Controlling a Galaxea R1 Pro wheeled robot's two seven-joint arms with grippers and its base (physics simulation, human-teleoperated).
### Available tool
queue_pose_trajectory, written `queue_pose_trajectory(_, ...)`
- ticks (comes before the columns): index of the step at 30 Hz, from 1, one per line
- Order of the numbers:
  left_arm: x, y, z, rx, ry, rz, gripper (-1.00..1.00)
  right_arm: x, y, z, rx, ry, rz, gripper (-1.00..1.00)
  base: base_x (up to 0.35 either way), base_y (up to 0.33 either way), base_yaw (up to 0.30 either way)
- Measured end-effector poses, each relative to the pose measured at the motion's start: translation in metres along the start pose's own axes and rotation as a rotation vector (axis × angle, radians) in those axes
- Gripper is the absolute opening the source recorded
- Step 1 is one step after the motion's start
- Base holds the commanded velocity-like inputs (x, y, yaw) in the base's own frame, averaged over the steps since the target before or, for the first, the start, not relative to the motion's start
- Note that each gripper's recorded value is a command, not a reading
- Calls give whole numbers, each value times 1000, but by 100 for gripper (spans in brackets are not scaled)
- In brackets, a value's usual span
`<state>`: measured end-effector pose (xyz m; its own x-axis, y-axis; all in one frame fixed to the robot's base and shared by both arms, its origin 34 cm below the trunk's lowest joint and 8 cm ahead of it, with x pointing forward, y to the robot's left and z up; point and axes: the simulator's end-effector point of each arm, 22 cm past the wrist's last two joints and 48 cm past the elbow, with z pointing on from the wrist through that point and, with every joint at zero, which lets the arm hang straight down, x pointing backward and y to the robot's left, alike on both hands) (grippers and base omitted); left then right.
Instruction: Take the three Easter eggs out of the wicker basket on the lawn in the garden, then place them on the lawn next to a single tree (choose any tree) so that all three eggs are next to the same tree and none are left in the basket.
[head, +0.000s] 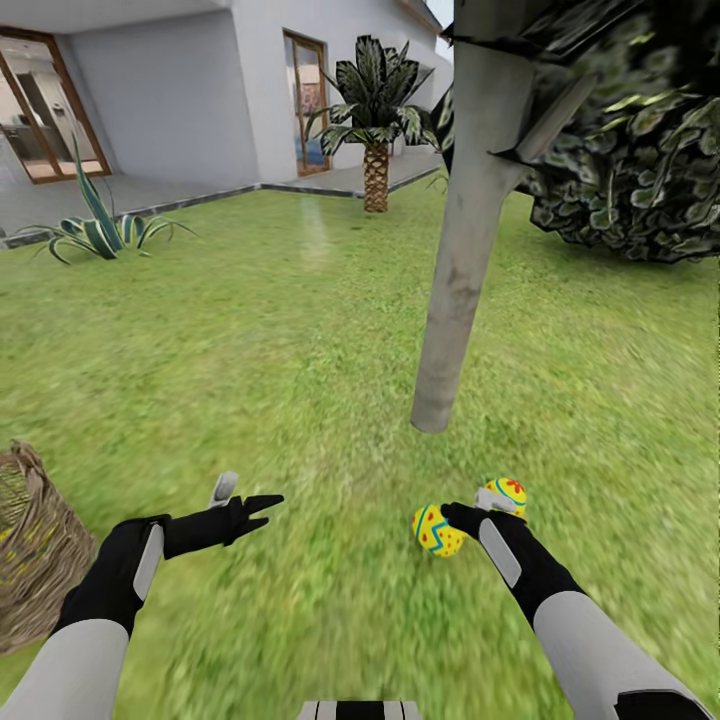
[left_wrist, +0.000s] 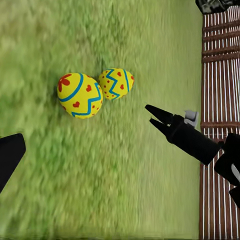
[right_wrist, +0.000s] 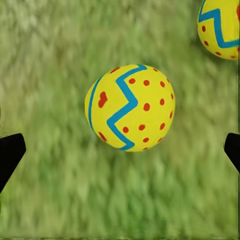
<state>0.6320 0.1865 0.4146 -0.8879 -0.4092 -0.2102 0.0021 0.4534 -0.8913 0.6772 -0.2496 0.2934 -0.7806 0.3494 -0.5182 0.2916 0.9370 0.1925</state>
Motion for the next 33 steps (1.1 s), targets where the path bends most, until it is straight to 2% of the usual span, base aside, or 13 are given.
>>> queue_pose_trajectory(2,2,-1,-2,-11,12,-7,100,4,-1,-4,1,34,-6,100,-24,0,0)
queue_pose_trajectory(4,5,2,-3,-41,27,3,100,22,-2,-9,3,128,-25,100,-6,0,0)
queue_pose_trajectory(6,9,16,-7,-116,51,25,100,31,-2,-14,3,187,-34,100,-2,0,0)
queue_pose_trajectory(9,15,34,-13,-221,86,63,100,29,5,-21,-9,197,-36,100,0,0,0)
queue_pose_trajectory(10,15,36,-14,-239,89,70,100,27,5,-22,-9,194,-36,100,0,0,0)
queue_pose_trajectory(12,14,49,-20,-316,95,90,100,24,5,-25,-9,188,-36,100,0,0,0)
queue_pose_trajectory(16,10,66,-31,-435,89,113,100,16,8,-32,-11,173,-43,100,0,0,0)
queue_pose_trajectory(18,6,82,-40,-542,79,124,100,14,12,-35,-13,167,-48,100,0,0,0)
queue_pose_trajectory(20,4,86,-44,-594,70,130,100,11,13,-39,-14,160,-53,100,0,0,0)
queue_pose_trajectory(24,-1,84,-49,-627,56,142,100,5,18,-45,-13,146,-62,100,0,0,0)
queue_pose_trajectory(33,-8,61,-46,-613,47,153,100,-11,13,-60,41,129,-69,100,0,0,0)
